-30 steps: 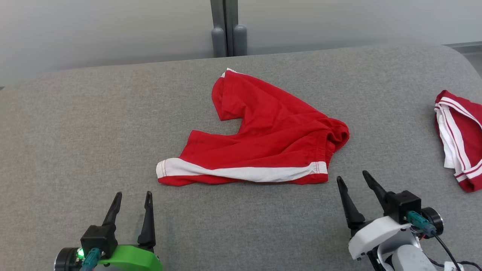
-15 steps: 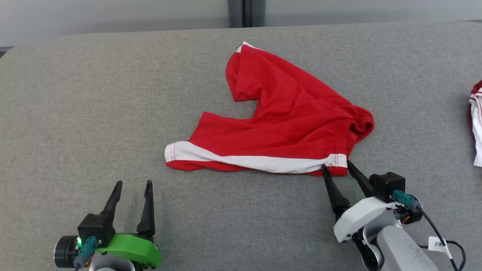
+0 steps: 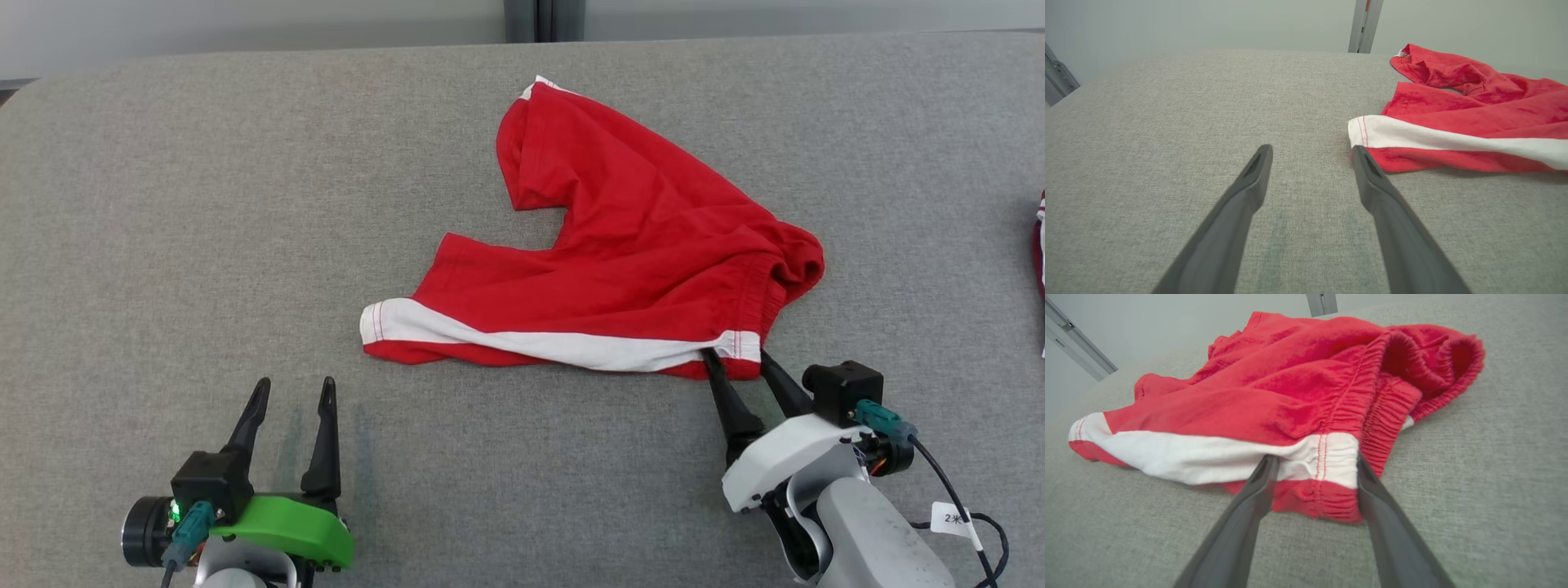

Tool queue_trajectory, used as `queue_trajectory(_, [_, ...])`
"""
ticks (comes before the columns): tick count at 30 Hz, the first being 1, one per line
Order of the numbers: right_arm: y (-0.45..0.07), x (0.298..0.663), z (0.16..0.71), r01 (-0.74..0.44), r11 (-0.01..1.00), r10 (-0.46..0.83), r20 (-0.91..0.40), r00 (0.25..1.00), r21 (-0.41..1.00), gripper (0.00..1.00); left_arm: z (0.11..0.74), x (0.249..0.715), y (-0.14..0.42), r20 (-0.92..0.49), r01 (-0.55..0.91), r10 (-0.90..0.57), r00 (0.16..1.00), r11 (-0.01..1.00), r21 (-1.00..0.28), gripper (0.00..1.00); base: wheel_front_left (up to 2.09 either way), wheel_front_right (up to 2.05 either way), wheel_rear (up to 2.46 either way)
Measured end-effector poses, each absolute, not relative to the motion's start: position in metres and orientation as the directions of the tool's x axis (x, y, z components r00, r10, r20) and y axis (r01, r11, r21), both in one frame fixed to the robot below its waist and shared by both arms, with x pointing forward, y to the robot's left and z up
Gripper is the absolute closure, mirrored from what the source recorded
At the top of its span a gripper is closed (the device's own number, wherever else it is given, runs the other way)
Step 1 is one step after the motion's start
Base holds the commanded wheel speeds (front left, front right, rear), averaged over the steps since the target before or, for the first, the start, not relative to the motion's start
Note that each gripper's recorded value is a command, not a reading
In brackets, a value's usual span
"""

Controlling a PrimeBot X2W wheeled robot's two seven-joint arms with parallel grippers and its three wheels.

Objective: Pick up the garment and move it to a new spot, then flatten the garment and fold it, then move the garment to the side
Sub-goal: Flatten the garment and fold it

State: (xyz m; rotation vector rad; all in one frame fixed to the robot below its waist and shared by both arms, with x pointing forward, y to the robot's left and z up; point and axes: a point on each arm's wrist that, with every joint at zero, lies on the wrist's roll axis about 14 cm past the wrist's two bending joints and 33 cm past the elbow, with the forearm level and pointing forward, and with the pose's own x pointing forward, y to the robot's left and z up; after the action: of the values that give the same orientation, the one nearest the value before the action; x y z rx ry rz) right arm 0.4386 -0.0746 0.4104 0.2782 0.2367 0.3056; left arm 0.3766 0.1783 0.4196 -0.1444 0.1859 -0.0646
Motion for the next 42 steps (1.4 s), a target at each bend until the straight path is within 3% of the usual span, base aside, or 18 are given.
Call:
queue_trajectory(8, [-0.086, 0.443, 0.415, -0.234, 0.926, 0.292, -0.169, 0.941, 0.295, 1.00, 0.420, 0.380, 0.169, -0.174, 0.071, -0.102, 0.979, 0.982, -0.177, 0.00, 0.00, 0.00, 0.00])
queue_trajectory(23, [-0.128, 0.443, 0.413, -0.143, 0.962, 0.186, -0.173, 0.967, 0.234, 1.00, 0.418, 0.387, 0.095, -0.163, 0.285, -0.352, 0.922, 0.899, -0.332, 0.00, 0.00, 0.00, 0.00])
queue_trajectory(42, [-0.126, 0.445, 0.413, -0.149, 0.961, 0.192, -0.172, 0.966, 0.231, 1.00, 0.387, 0.363, 0.086, -0.269, 0.287, -0.402, 0.875, 0.879, -0.381, 0.00, 0.00, 0.00, 0.00])
